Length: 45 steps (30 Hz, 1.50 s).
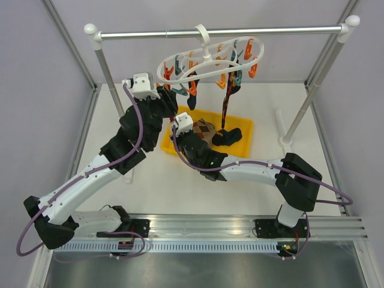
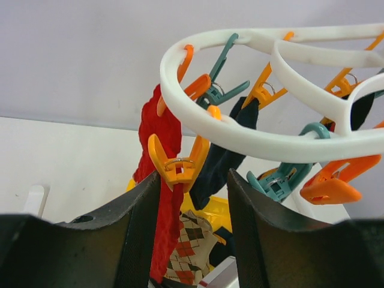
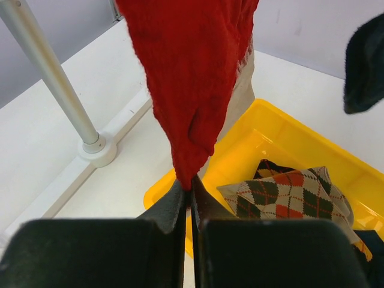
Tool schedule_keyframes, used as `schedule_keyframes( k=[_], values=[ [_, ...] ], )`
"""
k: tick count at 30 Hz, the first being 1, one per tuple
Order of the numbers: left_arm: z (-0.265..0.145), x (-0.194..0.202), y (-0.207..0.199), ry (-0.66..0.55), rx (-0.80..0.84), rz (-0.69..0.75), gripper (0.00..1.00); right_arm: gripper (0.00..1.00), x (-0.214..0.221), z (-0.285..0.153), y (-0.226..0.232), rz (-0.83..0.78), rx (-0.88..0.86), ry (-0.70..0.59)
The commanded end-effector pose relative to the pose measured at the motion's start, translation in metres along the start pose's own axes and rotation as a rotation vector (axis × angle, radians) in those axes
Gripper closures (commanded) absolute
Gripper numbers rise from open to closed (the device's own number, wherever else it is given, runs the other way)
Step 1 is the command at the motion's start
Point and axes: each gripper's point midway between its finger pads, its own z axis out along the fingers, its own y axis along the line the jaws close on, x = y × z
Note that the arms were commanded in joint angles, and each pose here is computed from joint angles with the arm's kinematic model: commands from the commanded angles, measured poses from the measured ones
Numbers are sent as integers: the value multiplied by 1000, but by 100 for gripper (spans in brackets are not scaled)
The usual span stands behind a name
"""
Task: Remove the socks clipped to the hanger
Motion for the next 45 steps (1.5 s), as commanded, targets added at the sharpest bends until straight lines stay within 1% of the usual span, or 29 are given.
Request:
schedule_keyframes(
  k=[1,14,18,22,25,28,32,35,40,45],
  values=[
    [5,-32,3,-73,-24,4,47,97,-23,-6,-3,18,1,-45],
    [15,-42,3,-88,-37,26,47,97,-24,-6,-2,16,0,-44],
    [15,-45,6,-93,-39,25,49,97,-24,-6,-2,13,0,-43],
    [15,-45,6,-95,-36,27,57,97,-23,-6,-2,14,0,-41],
    [16,-45,7,-95,-36,27,66,97,-24,-7,-2,13,-2,-43],
    [17,-43,7,-92,-37,30,79,97,-23,-7,-3,12,0,-40],
    [17,-44,7,-93,-36,27,86,97,-23,-7,-6,4,10,-38],
    [17,-42,7,-89,-34,30,89,97,-23,-6,-18,19,33,-27],
    [17,-42,7,-89,-31,25,89,98,-22,-5,-52,80,67,-15],
    [16,-40,7,-85,-28,27,89,98,-11,-7,-87,131,114,10]
  ],
)
